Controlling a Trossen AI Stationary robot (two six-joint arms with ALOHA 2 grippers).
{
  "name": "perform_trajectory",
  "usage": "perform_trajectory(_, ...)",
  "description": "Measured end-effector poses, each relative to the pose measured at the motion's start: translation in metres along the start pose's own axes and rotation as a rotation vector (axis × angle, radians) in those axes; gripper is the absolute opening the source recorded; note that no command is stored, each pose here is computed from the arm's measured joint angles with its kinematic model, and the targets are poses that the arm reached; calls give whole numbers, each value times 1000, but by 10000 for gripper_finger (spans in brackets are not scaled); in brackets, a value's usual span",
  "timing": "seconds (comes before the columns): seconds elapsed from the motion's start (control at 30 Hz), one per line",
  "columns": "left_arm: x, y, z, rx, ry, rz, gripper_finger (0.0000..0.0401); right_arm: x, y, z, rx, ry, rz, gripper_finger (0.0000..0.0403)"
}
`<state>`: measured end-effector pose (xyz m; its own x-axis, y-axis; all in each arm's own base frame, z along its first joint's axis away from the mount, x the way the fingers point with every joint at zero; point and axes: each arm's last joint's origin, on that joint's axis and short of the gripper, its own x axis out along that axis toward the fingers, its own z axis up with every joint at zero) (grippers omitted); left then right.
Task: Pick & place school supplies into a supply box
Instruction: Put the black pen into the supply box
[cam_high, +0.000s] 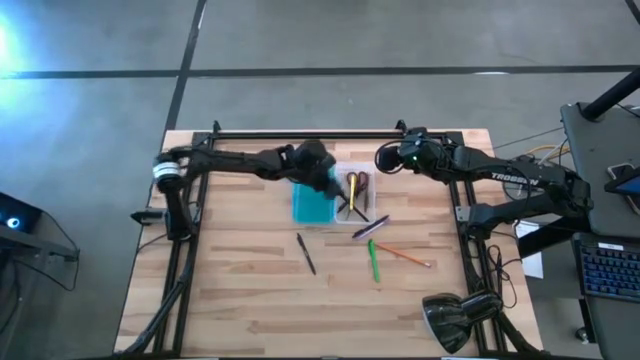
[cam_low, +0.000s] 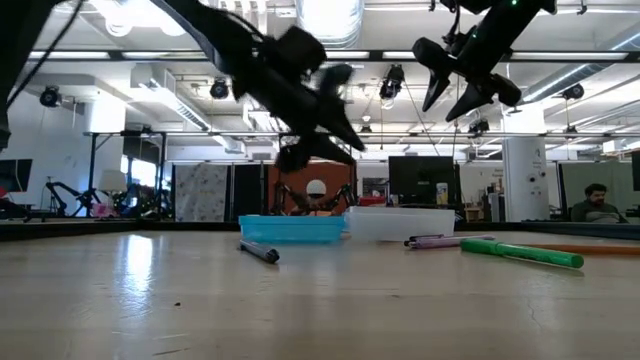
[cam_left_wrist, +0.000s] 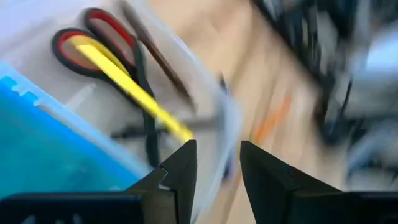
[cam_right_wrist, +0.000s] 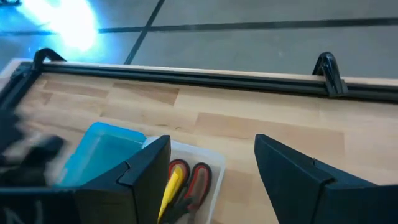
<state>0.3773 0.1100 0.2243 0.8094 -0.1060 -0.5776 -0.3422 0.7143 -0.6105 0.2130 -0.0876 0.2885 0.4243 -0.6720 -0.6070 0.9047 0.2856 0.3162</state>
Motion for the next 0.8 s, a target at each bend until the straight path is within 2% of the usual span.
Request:
perform_trajectory(0.17,-41,-20,-33,578,308,40,108,0,1,-1,-112,22,21,224)
perform_trajectory(0.27,-55,-26,-53,754,445,9,108,0,1,-1,-161,24,25,224)
perform_trajectory(0.47,-47,-38,-85,1122,480,-134,108,0,1,-1,-197,40,43,224)
perform_trajectory(0.57,-35,-43,-97,1217,454,-182,108,0,1,-2,-199,56,55,224)
perform_trajectory(0.8,-9,-45,-118,1282,484,-238,108,0,0,-5,-206,96,67,224)
